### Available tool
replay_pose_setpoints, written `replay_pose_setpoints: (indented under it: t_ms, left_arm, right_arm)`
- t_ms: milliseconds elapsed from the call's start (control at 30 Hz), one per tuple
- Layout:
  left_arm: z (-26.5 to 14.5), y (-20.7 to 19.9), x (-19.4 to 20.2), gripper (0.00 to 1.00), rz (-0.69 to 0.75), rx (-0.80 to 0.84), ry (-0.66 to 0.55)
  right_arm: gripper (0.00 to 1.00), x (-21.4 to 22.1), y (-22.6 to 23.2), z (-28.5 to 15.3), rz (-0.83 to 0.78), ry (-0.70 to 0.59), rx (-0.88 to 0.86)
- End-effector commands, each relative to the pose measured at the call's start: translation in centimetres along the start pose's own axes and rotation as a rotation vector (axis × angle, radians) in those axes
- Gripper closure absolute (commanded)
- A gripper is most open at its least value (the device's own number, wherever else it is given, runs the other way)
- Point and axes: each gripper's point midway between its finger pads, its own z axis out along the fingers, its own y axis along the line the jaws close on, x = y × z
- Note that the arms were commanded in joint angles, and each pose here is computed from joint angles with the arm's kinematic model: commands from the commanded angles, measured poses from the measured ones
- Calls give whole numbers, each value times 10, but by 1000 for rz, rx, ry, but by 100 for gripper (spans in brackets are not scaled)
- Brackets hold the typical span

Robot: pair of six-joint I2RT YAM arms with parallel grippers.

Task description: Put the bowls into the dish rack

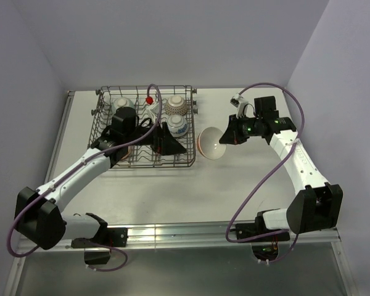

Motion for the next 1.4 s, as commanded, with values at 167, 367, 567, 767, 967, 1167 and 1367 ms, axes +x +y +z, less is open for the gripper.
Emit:
replay_pose_setpoints:
  t_ms: [167, 367, 567, 767, 967, 1167, 1367]
  left_arm:
    - [30, -15, -12, 0, -81, 71, 1]
    - [39, -13, -12, 0, -168, 91, -1]
    - [40, -15, -12, 1, -244, 114, -31]
    - [41, -14, -17, 1, -248, 100, -64]
    - [43, -11, -19, 6, -276, 90, -76]
    - [45, -12, -22, 10, -286, 93, -82]
    - [47, -12, -23, 18, -291, 86, -85]
  right_arm:
    - [100, -38, 39, -3, -30, -128, -140]
    - [100, -41, 49, -2, -42, -135, -167]
    - [100, -40, 53, 1, -42, -122, -183]
    - [100, -40, 56, 4, -46, -116, -189]
    - [100, -36, 57, 6, -48, -100, -196]
    - [100, -34, 59, 8, -50, -87, -200]
    - [100, -32, 62, 11, -59, -76, -204]
